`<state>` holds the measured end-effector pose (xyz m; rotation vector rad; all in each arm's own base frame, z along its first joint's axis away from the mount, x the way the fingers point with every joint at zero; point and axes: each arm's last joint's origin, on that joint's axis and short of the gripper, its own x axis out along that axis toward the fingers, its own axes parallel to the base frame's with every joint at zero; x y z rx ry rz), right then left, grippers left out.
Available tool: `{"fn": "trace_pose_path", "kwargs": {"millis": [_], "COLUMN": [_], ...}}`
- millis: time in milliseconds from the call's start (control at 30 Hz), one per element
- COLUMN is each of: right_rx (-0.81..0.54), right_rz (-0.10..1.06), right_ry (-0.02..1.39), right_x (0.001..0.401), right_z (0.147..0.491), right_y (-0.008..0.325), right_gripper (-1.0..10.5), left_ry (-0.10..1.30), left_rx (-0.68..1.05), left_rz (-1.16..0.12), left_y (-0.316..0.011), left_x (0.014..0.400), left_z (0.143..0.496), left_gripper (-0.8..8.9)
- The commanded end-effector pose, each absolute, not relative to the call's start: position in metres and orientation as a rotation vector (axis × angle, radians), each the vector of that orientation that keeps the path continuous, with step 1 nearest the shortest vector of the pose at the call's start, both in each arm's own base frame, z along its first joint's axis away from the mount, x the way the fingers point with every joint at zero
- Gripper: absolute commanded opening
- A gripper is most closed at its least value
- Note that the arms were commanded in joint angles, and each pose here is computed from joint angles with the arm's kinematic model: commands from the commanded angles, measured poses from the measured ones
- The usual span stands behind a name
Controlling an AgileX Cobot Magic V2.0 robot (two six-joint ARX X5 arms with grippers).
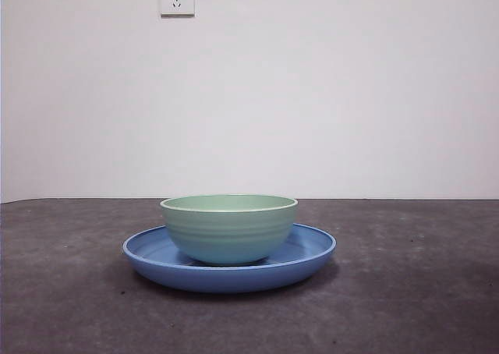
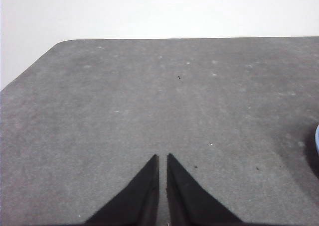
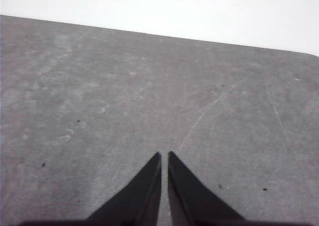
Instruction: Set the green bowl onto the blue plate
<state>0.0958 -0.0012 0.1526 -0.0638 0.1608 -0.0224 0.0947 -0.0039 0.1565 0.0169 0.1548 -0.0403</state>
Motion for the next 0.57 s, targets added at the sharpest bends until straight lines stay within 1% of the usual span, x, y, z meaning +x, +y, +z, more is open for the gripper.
{"fn": "trace_pose_path", "kwargs": {"millis": [33, 567], "right_rx": [-0.048, -0.049], "right_rz": [-0.026, -0.034], "right_ry": [0.175, 0.146], "right_x": [0.0958, 0.0962], "right_z": [0.1494, 0.1523], "right_y": [-0.0013, -0.0018], "right_gripper": [0.2, 0.2], "left_ry": [0.181, 0.18], "left_rx": [0.029, 0.029], "left_rz": [-0.036, -0.036], "left_y": [-0.0037, -0.0037], "left_x": [0.0955, 0.0955], "left_z": [0.149, 0.1491], "left_gripper": [0.24, 0.24]}}
